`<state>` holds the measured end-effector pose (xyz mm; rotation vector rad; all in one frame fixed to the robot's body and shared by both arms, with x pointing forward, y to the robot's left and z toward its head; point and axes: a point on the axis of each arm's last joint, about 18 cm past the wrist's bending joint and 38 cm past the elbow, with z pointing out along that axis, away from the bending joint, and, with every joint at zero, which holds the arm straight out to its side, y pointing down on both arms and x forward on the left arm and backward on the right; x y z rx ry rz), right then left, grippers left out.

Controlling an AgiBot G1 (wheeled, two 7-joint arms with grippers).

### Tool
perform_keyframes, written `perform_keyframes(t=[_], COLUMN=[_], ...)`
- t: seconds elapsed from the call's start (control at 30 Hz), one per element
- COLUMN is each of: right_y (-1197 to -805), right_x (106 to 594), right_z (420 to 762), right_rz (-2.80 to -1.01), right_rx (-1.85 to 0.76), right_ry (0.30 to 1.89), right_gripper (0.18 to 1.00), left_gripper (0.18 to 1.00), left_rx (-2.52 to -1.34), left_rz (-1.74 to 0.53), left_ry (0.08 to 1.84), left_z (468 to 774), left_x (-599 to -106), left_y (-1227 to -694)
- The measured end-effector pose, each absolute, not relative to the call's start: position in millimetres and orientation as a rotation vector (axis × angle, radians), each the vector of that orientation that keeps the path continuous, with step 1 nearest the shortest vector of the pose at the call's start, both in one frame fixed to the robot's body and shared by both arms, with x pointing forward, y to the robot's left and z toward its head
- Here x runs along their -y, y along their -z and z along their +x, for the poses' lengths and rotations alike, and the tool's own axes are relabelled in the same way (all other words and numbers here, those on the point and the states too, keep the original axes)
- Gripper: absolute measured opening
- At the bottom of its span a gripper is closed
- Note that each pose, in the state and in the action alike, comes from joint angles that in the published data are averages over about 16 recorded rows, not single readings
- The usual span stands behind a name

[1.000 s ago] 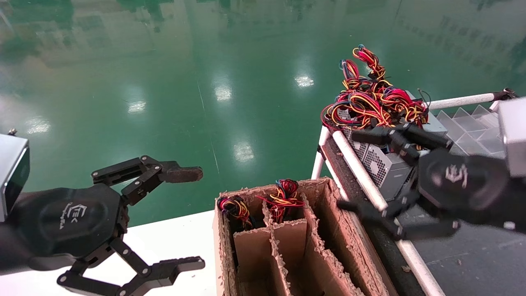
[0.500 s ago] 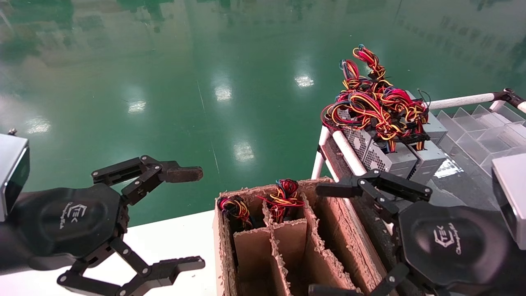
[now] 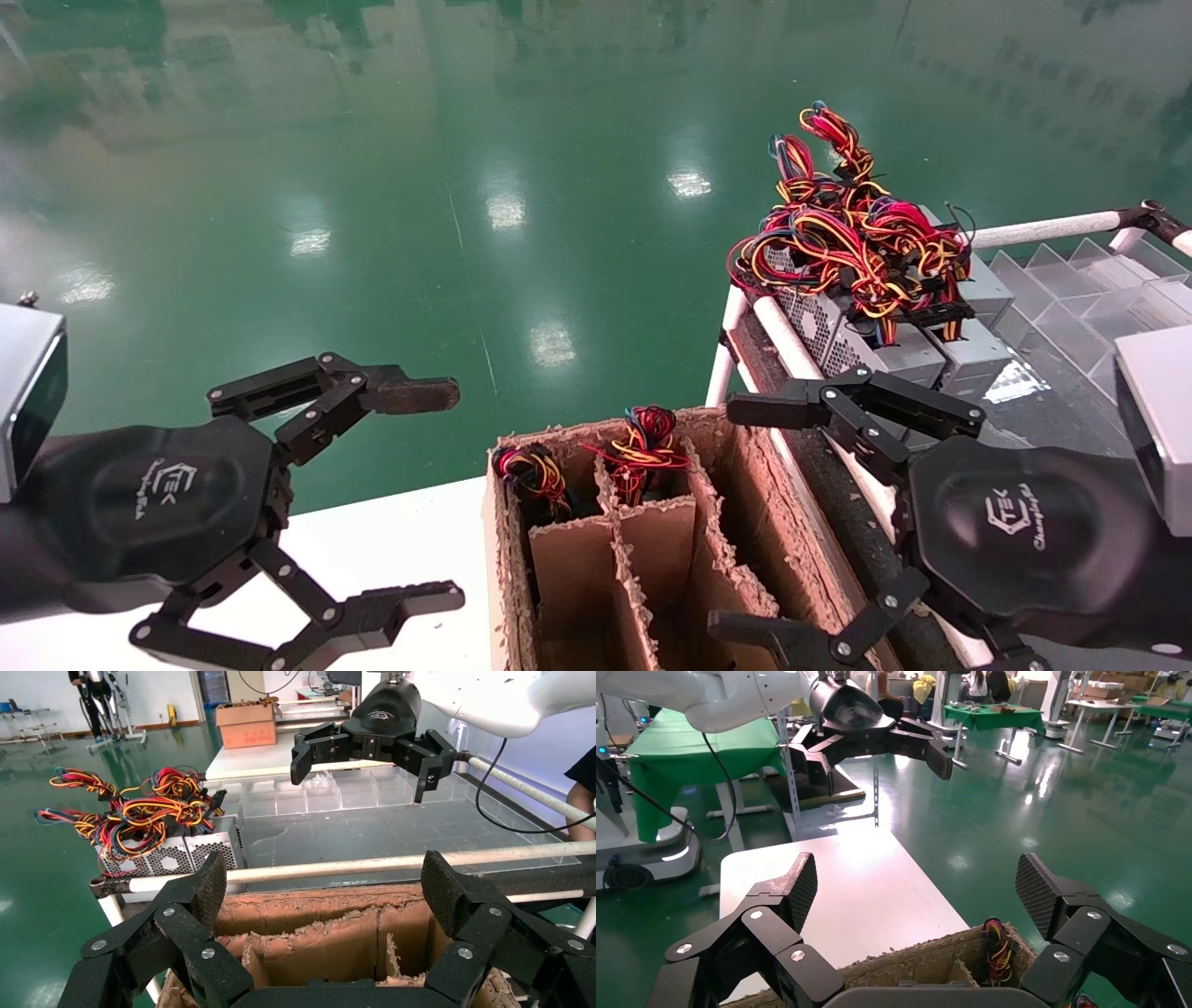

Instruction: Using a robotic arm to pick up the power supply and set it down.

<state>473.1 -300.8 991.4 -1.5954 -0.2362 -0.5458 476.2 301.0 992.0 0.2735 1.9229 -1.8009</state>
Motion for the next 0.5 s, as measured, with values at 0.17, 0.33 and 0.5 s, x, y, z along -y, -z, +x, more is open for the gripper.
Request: perform_keyframes(t=[0.17,0.33,0.5], right_y=[-991.8,-992.1,-992.2], right_x=[301.6,302.1,302.4], right_z=[474.2,474.9,475.2], right_rz=[-1.595,-1.595,-1.595], right_rx=[0.233,0.231,0.23], right_ry=[0.549,0.552,0.553], right_gripper=[1.001,1.001,1.001], left_gripper=[1.001,1.001,1.001], left_rx=[-1.923,-1.923,-1.923], left_rz=[0.273,0.273,0.273], left_ry=[1.801,1.801,1.801], left_z=[476.2,476.2,476.2], left_x=[-301.0,-301.0,-301.0], left_y=[-992.0,-992.0,-992.0])
